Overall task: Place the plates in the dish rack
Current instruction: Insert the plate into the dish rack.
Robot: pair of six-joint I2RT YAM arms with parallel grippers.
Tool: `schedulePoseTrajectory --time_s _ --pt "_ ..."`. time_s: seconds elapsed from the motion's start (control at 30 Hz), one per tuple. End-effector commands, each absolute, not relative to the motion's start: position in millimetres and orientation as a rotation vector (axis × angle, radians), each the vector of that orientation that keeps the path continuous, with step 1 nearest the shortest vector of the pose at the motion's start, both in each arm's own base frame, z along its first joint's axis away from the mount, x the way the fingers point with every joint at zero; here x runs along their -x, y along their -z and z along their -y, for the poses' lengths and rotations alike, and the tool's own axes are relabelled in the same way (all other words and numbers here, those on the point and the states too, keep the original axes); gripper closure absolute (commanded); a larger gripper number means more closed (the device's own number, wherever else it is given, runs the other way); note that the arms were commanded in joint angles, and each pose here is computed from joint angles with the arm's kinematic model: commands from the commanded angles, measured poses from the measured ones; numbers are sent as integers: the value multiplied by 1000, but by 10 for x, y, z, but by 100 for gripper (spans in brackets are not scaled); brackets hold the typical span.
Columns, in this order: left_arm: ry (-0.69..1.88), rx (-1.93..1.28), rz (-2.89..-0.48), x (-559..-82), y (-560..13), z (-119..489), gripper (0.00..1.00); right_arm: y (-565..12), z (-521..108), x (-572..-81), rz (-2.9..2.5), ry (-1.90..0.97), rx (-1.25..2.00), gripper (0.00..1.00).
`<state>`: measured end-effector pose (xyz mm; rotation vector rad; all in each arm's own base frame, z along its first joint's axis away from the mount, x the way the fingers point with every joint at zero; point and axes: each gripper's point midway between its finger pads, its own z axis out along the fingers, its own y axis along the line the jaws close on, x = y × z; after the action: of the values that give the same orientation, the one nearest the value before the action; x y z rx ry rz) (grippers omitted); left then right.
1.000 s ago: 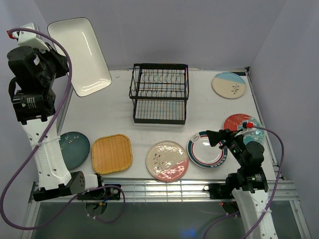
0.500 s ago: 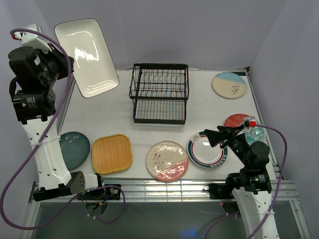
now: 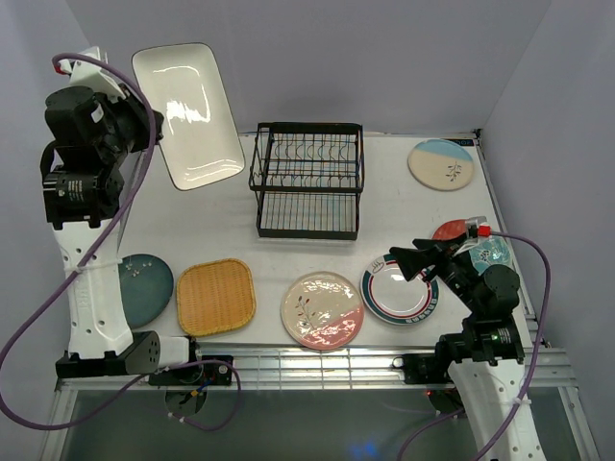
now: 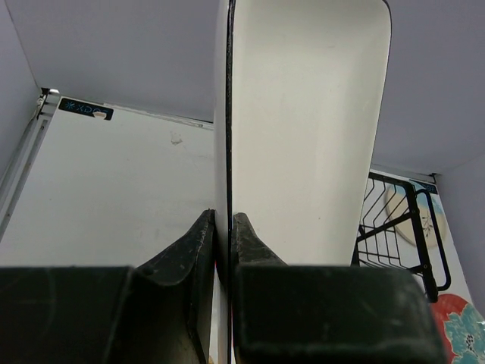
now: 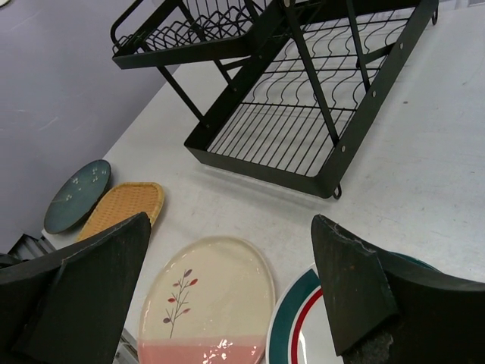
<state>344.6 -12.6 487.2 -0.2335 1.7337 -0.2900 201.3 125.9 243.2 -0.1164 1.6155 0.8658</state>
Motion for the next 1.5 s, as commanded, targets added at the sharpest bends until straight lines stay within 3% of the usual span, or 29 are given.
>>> schedulePoseTrajectory --time_s 0.0,0.4,0.9,1.13,1.47 --pt "306 210 -1511 -3493 -5453 260 100 -2862 -1327 -1931 -1499 -896 197 8" --pt "165 206 -1507 -3705 -5446 767 100 -3062 -1342 -2063 -1496 -881 217 7" --pt "95 154 -1419 -3582 -5847 1392 100 -3380 -1305 -2147 -1508 -827 201 4" --pt "54 154 -1428 -3611 -5760 1515 100 -3544 -1337 -2216 -1498 -823 196 4" --pt "63 173 -1409 -3554 -5842 1466 100 -3625 -2107 -2289 -1520 -792 309 10"
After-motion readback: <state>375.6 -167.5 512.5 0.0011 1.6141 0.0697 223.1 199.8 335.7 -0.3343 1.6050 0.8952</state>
